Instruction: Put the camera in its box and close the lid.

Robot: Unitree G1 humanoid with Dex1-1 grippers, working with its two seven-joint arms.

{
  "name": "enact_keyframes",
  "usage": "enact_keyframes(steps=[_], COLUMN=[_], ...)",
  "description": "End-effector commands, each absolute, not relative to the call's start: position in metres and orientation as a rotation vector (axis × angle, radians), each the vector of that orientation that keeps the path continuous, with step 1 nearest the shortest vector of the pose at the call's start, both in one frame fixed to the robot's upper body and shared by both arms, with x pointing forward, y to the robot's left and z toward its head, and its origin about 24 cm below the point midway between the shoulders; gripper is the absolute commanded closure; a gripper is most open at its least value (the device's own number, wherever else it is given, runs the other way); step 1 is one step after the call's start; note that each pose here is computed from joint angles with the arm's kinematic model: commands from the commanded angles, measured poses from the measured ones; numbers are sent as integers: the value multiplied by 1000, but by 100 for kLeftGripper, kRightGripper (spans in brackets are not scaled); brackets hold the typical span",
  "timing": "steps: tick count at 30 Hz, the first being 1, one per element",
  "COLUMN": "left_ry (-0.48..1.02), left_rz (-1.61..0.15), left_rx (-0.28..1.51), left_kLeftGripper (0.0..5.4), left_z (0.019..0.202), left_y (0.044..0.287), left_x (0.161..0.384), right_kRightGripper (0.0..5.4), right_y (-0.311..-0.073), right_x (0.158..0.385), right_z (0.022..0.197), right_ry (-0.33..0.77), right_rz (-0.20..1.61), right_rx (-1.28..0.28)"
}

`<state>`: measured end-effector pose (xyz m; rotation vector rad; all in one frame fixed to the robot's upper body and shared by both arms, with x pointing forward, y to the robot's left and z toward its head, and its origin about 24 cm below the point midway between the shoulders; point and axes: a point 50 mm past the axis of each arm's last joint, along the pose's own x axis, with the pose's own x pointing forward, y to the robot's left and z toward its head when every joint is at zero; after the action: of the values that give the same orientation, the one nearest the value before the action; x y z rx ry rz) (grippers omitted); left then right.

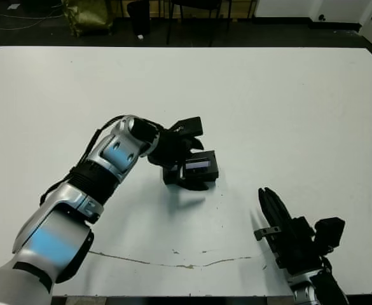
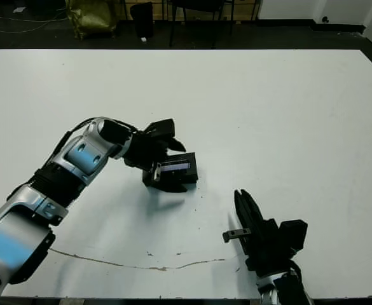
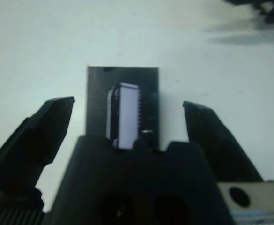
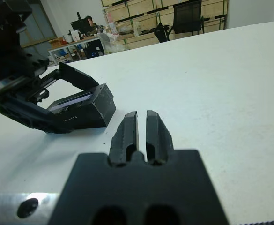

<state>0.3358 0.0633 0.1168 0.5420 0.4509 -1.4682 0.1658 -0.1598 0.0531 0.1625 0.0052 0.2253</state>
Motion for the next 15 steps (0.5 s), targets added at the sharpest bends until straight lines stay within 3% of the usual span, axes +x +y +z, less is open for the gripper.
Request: enact_keyframes(steps=[1,6,15], left_ry=[481,483,353], left_rz=[-1462,-1456,-1375], left_rx=[515,502,487], left_kLeftGripper=[3,3,3], left_z=[110,111,110], left_y=[70,72,74], left_x=[333,333,334], right_kRightGripper=[540,540,540], right_y=[-164,-163,-161], right_x=[160,159,158], right_z=[43,45,47], right_ry=[61,69,73], right_rz=[217,206,208], right_rx=[167,161,131])
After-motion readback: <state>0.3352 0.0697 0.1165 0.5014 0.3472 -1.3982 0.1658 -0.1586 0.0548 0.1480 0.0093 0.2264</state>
